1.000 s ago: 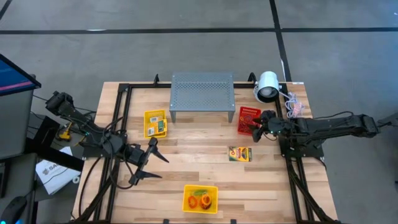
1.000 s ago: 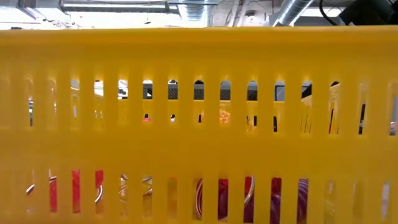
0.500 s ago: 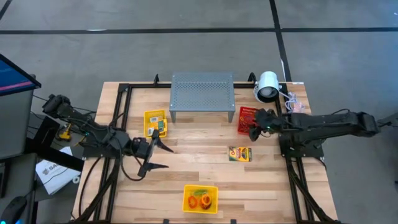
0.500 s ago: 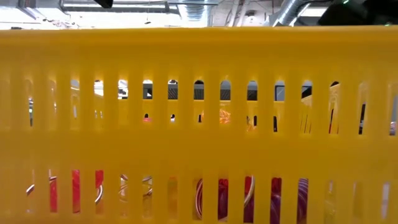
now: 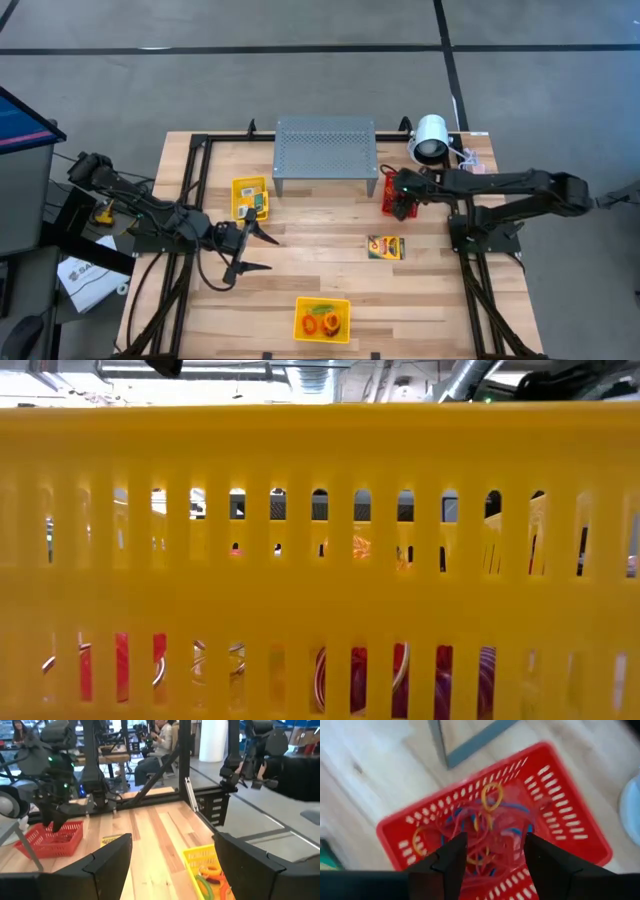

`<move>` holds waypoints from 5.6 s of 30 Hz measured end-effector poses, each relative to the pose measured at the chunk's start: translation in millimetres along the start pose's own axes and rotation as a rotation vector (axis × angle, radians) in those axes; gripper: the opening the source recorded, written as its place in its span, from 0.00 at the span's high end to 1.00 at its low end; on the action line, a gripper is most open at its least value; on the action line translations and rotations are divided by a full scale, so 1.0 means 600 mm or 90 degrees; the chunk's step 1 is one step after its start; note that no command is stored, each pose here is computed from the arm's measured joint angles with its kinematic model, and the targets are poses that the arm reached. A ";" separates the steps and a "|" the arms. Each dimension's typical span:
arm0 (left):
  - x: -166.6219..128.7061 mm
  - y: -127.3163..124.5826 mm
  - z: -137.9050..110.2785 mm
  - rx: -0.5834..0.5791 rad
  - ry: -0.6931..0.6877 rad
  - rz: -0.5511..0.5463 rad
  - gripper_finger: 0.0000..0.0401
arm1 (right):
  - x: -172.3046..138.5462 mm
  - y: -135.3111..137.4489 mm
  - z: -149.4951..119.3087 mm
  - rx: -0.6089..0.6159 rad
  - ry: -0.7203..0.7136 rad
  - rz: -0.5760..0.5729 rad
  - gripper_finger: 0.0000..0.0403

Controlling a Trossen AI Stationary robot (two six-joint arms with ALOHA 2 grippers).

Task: Pick & Place Office Desk Supplies
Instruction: Put the red rubber band into the red bin, then put the yellow crayon box into the top yellow bin

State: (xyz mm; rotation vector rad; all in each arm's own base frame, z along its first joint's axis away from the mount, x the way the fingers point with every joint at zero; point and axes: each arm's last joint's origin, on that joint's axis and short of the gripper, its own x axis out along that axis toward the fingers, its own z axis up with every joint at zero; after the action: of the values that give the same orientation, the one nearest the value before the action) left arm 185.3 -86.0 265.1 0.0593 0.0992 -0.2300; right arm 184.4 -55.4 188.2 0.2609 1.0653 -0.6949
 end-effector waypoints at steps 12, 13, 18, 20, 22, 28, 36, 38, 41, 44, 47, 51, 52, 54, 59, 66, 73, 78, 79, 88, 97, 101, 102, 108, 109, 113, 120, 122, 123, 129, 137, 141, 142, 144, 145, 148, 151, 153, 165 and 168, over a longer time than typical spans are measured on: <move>0.004 0.021 -0.006 0.000 0.023 0.041 0.30 | 0.010 -0.001 -0.002 -0.013 0.083 0.024 0.53; 0.004 0.023 -0.006 0.000 0.024 0.044 0.30 | 0.008 -0.002 -0.002 -0.022 0.089 0.025 0.53; 0.004 0.026 -0.006 -0.001 0.024 0.049 0.30 | -0.015 -0.003 0.016 -0.015 0.098 0.026 0.54; 0.004 0.026 -0.007 -0.001 0.025 0.049 0.30 | -0.021 0.001 0.024 -0.024 0.085 0.037 0.54; 0.004 0.026 -0.007 -0.001 0.025 0.049 0.30 | -0.028 0.002 0.032 -0.035 0.077 0.042 0.54; 0.004 0.026 -0.007 -0.001 0.025 0.049 0.30 | -0.034 0.006 0.032 -0.051 0.091 0.066 0.54; 0.004 0.026 -0.007 -0.001 0.025 0.049 0.30 | -0.040 0.004 0.019 -0.055 0.150 0.074 0.54; 0.004 0.026 -0.007 -0.001 0.025 0.049 0.30 | -0.038 0.011 0.017 -0.085 0.151 0.081 0.54; 0.004 0.026 -0.006 -0.001 0.024 0.049 0.30 | -0.034 0.012 0.015 -0.103 0.163 0.068 0.54; 0.004 0.026 -0.006 -0.001 0.024 0.049 0.30 | -0.027 0.008 0.018 -0.102 0.163 0.049 0.53; 0.004 0.026 -0.006 -0.001 0.024 0.049 0.30 | -0.022 0.004 0.021 -0.104 0.165 0.046 0.50; 0.004 0.026 -0.006 -0.001 0.024 0.050 0.30 | -0.012 -0.004 0.025 -0.105 0.182 0.039 0.43; 0.004 0.026 -0.006 -0.001 0.024 0.050 0.30 | -0.010 -0.007 0.026 -0.101 0.188 0.037 0.41; 0.004 0.026 -0.007 0.000 0.025 0.050 0.30 | -0.009 -0.013 0.028 -0.100 0.196 0.033 0.37; 0.004 0.026 -0.008 0.003 0.029 0.052 0.30 | -0.011 -0.020 0.040 -0.116 0.185 0.006 0.34; 0.005 0.031 -0.010 0.016 0.039 0.059 0.30 | -0.020 -0.016 0.047 -0.181 0.158 -0.058 0.34; 0.005 0.032 -0.011 0.016 0.040 0.061 0.30 | -0.030 0.009 0.038 -0.252 0.146 -0.075 0.34; 0.005 0.033 -0.010 0.016 0.040 0.062 0.30 | -0.033 0.027 0.043 -0.249 0.098 -0.053 0.34; 0.005 0.034 -0.011 0.016 0.040 0.064 0.30 | -0.035 0.030 0.044 -0.249 0.087 -0.042 0.34; 0.006 0.045 -0.011 0.013 0.042 0.083 0.30 | -0.090 0.072 0.062 -0.179 -0.091 0.219 0.34; 0.006 0.044 -0.011 -0.019 0.039 0.078 0.30 | -0.122 0.151 0.022 -0.205 -0.108 0.340 0.34; 0.006 0.044 -0.011 -0.040 0.038 0.079 0.30 | -0.114 0.187 -0.015 -0.232 -0.083 0.327 0.34; 0.007 0.044 -0.011 -0.044 0.038 0.079 0.30 | -0.111 0.192 -0.026 -0.234 -0.067 0.314 0.34; 0.015 0.043 -0.017 -0.059 0.045 0.079 0.30 | -0.099 0.212 -0.071 -0.201 -0.001 0.292 0.35; 0.018 0.042 -0.019 -0.058 0.048 0.079 0.30 | -0.099 0.215 -0.074 -0.198 0.005 0.291 0.36; 0.033 0.041 -0.023 -0.061 0.033 0.079 0.30 | -0.096 0.217 -0.077 -0.195 0.004 0.272 0.48; 0.054 0.038 -0.040 -0.057 0.057 0.079 0.30 | -0.063 0.224 -0.094 -0.229 0.070 0.212 0.81; 0.055 0.038 -0.043 -0.052 0.067 0.079 0.30 | -0.055 0.228 -0.099 -0.237 0.096 0.209 0.87; 0.055 0.038 -0.042 -0.051 0.062 0.079 0.30 | -0.051 0.228 -0.102 -0.243 0.111 0.202 0.88; 0.054 0.038 -0.044 -0.048 0.075 0.079 0.30 | -0.033 0.233 -0.111 -0.243 0.147 0.170 0.90; 0.055 0.037 -0.055 -0.045 0.110 0.079 0.30 | -0.018 0.229 -0.121 -0.257 0.190 0.119 0.87; 0.055 0.037 -0.054 -0.046 0.106 0.080 0.30 | -0.008 0.233 -0.118 -0.252 0.188 0.120 0.87; 0.055 0.037 -0.054 -0.046 0.105 0.080 0.30 | -0.006 0.235 -0.116 -0.251 0.186 0.121 0.87; 0.055 0.037 -0.054 -0.046 0.105 0.080 0.30 | 0.000 0.242 -0.114 -0.255 0.174 0.133 0.87; 0.055 0.037 -0.053 -0.046 0.105 0.080 0.30 | 0.002 0.246 -0.113 -0.259 0.168 0.141 0.87; 0.055 0.037 -0.053 -0.046 0.105 0.080 0.30 | 0.006 0.257 -0.107 -0.259 0.132 0.173 0.87; 0.055 0.037 -0.053 -0.046 0.105 0.080 0.30 | 0.005 0.265 -0.098 -0.252 0.098 0.210 0.87; 0.055 0.037 -0.053 -0.046 0.104 0.080 0.30 | 0.006 0.268 -0.092 -0.249 0.080 0.230 0.87; 0.055 0.038 -0.053 -0.049 0.104 0.081 0.30 | -0.018 0.262 -0.037 -0.204 -0.050 0.315 0.87; 0.055 0.038 -0.053 -0.049 0.104 0.081 0.30 | -0.024 0.260 -0.020 -0.198 -0.082 0.360 0.87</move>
State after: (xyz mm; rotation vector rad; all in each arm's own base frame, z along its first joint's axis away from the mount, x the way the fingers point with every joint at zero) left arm 219.6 -69.3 230.9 0.0078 0.2652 -0.0944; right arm 270.9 75.3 175.2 0.2295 0.9013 -0.0345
